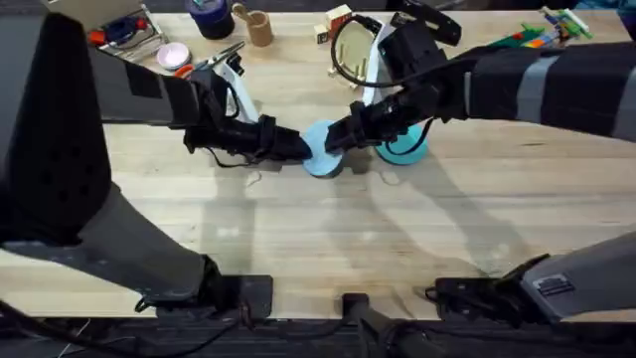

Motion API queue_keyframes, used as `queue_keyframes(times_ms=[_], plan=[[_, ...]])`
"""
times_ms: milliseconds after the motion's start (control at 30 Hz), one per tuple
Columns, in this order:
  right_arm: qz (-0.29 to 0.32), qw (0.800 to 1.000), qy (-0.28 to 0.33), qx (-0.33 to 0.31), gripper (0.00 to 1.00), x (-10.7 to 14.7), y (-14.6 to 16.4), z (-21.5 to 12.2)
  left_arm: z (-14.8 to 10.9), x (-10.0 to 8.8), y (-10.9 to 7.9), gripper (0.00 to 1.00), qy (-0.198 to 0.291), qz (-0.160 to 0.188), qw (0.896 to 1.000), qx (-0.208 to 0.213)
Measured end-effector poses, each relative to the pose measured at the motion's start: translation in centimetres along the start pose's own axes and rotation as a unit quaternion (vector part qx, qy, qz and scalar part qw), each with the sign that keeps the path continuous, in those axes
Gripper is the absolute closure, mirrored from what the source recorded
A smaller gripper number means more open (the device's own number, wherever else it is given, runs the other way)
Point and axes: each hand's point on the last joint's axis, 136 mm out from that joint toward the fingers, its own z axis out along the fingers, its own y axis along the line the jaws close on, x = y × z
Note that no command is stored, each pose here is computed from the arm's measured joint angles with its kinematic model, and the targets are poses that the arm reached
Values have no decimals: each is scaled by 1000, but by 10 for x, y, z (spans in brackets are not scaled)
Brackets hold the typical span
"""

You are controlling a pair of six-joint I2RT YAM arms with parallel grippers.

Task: Pick up the plates from the table one by one and place each into a slot on the dish rack.

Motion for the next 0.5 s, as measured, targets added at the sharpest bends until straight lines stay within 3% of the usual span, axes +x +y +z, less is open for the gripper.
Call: queue_keyframes(times_ms=[100,133,267,500], plan=[[-1,1000,-1,2,972,0,-1,-4,-4,-1,-2,959,-4,14,1000,-24],[-1,1000,-4,22,971,1,-7,-16,-18,-2,-13,959,-17,34,998,-57],[-22,998,-15,59,972,-2,-9,-42,-41,-2,-36,960,-45,71,992,-95],[-127,985,-26,117,971,-21,13,-97,-82,-1,-79,959,-106,140,973,-148]])
